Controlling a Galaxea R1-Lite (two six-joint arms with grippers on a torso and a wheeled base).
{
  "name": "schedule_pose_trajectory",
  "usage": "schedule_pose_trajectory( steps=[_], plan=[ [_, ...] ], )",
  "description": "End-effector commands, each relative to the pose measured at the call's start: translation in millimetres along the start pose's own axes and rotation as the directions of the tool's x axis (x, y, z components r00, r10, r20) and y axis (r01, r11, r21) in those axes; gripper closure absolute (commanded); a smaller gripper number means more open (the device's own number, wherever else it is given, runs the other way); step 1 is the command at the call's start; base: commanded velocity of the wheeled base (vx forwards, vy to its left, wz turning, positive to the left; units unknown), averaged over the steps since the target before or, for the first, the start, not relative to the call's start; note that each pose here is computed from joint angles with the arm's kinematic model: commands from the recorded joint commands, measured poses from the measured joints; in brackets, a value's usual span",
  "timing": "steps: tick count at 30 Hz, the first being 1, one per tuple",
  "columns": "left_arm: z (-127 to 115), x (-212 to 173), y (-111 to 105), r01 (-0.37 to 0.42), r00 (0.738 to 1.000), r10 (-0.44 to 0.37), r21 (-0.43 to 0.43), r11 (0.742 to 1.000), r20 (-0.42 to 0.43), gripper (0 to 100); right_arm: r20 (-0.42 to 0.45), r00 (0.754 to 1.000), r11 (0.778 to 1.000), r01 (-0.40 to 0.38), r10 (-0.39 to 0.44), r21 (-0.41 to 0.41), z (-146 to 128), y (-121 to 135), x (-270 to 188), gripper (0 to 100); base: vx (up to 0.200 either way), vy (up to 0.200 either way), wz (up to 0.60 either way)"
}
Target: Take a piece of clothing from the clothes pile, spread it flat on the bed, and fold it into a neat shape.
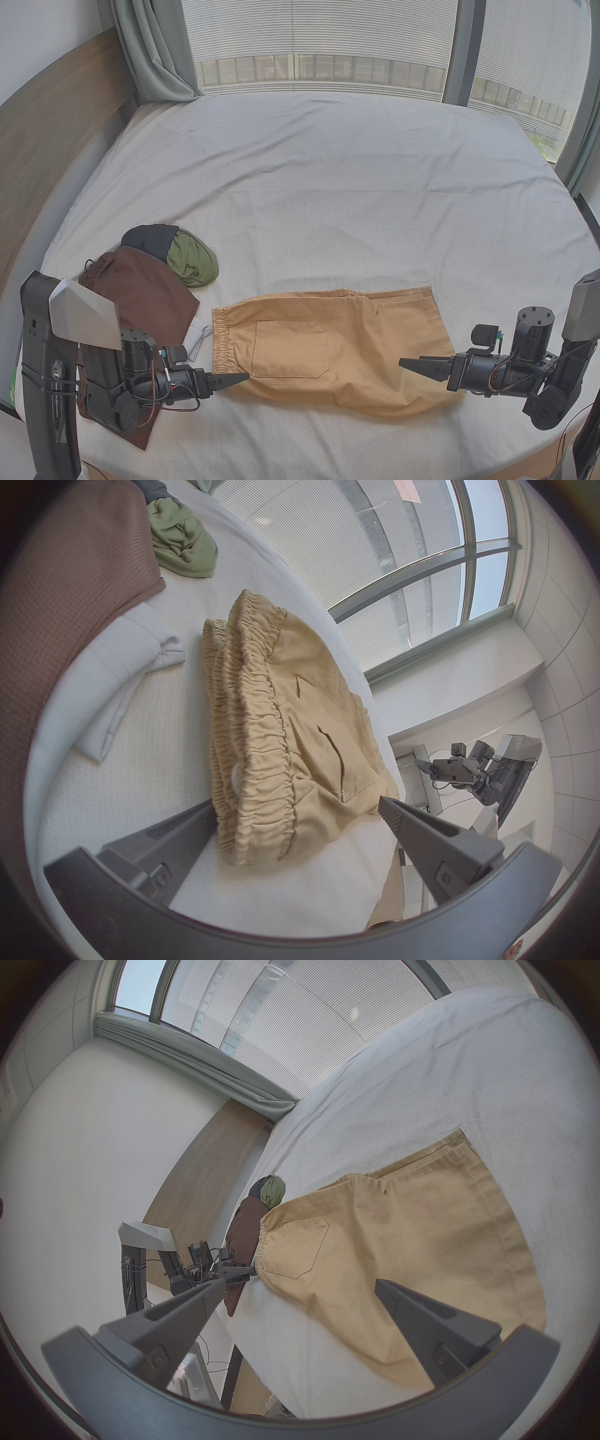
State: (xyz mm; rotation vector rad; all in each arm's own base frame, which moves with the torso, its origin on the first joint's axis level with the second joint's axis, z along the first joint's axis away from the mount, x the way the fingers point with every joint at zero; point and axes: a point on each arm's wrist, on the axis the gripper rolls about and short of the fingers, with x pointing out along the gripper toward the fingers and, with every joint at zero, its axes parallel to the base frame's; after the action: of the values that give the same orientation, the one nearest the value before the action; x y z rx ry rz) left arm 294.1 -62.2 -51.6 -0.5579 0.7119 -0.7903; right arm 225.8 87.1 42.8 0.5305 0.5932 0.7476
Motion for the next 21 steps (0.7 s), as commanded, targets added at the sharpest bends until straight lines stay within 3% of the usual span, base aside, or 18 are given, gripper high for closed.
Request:
schedule_pose_trajectory(
  steps=[1, 9, 21],
  plan=[
    [1.8, 2.0, -4.7, -0.012, 1.000, 0.012, 0.011, 1.000, 0.011, 0, -0.004, 1.000, 1.000, 0.000, 0.000, 0.002, -0.8, -0.4, 0.7, 0, 0.000, 0.000, 0.00],
    [-1.5, 7.5, -8.4, -0.100, 0.994, 0.099, 0.017, 0.995, 0.039, 0, -0.004, 1.000, 1.000, 0.000, 0.000, 0.002, -0.8, -0.4, 0.7, 0, 0.000, 0.000, 0.00],
    [-2.0, 9.4, -9.8, -0.115, 0.992, 0.114, 0.020, 0.993, 0.045, 0, -0.009, 1.000, 1.000, 0.001, 0.000, 0.004, -1.7, -0.6, 1.0, 0, 0.000, 0.000, 0.00]
  ],
)
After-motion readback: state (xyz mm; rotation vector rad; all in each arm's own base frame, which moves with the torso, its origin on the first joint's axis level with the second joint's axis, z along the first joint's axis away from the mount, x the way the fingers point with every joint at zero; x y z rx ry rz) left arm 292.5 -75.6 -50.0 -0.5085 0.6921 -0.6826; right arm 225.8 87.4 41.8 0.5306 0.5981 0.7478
